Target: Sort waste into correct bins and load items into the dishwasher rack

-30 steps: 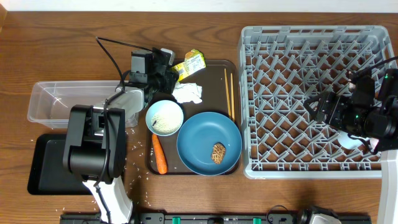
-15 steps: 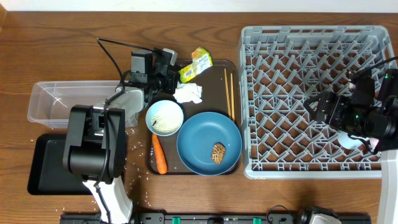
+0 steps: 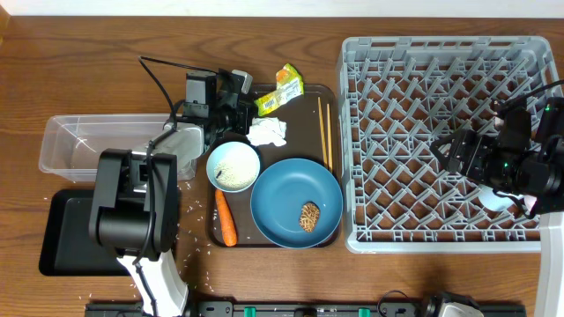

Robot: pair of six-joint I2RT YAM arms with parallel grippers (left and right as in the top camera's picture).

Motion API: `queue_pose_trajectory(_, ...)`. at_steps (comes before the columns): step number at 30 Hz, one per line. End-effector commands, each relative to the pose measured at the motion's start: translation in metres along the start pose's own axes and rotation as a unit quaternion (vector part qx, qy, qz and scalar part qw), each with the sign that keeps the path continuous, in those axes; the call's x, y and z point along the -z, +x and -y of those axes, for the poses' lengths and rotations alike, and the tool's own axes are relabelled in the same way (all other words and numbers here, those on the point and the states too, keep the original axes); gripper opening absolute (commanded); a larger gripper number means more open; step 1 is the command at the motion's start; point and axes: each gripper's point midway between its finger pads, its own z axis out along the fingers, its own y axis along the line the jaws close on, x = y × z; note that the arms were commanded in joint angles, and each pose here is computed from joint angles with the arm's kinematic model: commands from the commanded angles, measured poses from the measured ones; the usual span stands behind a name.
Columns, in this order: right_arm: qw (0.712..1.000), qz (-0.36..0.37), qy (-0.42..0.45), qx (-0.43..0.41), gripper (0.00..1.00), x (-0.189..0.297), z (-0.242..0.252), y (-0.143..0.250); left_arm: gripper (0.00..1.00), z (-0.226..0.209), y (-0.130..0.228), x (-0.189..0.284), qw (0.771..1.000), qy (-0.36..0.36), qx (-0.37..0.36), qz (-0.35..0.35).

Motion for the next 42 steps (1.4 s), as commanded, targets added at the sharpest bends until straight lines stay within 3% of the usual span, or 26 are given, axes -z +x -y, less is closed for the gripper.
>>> queue_pose_trajectory(1, 1.000, 0.003, -0.002, 0.014, 0.82, 0.000, -0.002, -0.001, 0.09, 0.008, -0.016, 0.012, 1.000, 0.009, -0.005, 0.020)
queue_pose_trajectory(4, 1.000, 0.005, -0.002, 0.015, 0.82, 0.000, -0.002, -0.002, 0.17, 0.004, -0.014, 0.010, 1.000, 0.000, -0.014, 0.017)
queue_pose_trajectory(9, 1.000, 0.005, -0.002, 0.015, 0.82, 0.000, -0.002, -0.002, 0.45, -0.014, -0.014, 0.006, 0.998, -0.047, -0.049, 0.019)
queue_pose_trajectory(12, 1.000, 0.006, -0.003, 0.015, 0.83, 0.000, -0.002, -0.003, 0.55, -0.022, -0.017, 0.002, 0.996, -0.063, -0.054, 0.029)
queue_pose_trajectory(18, 1.000, 0.007, -0.003, 0.015, 0.82, 0.000, -0.003, -0.003, 0.63, -0.030, -0.003, -0.012, 0.997, -0.063, -0.046, 0.019)
queue_pose_trajectory(27, 1.000, 0.006, -0.003, 0.015, 0.83, 0.000, -0.002, -0.003, 0.63, -0.024, -0.005, -0.026, 0.999, -0.020, -0.010, 0.043)
queue_pose_trajectory(30, 1.000, 0.006, -0.003, 0.015, 0.83, 0.000, -0.003, -0.003, 0.56, -0.024, -0.010, -0.026, 0.998, -0.018, 0.010, 0.054)
queue_pose_trajectory(37, 1.000, 0.006, -0.003, 0.015, 0.83, 0.000, -0.002, -0.003, 0.25, -0.011, -0.015, -0.025, 0.998, 0.018, 0.015, 0.062)
queue_pose_trajectory(42, 1.000, 0.003, -0.002, 0.014, 0.82, 0.000, -0.002, -0.002, 0.24, -0.006, -0.016, -0.025, 0.997, 0.032, 0.012, 0.063)
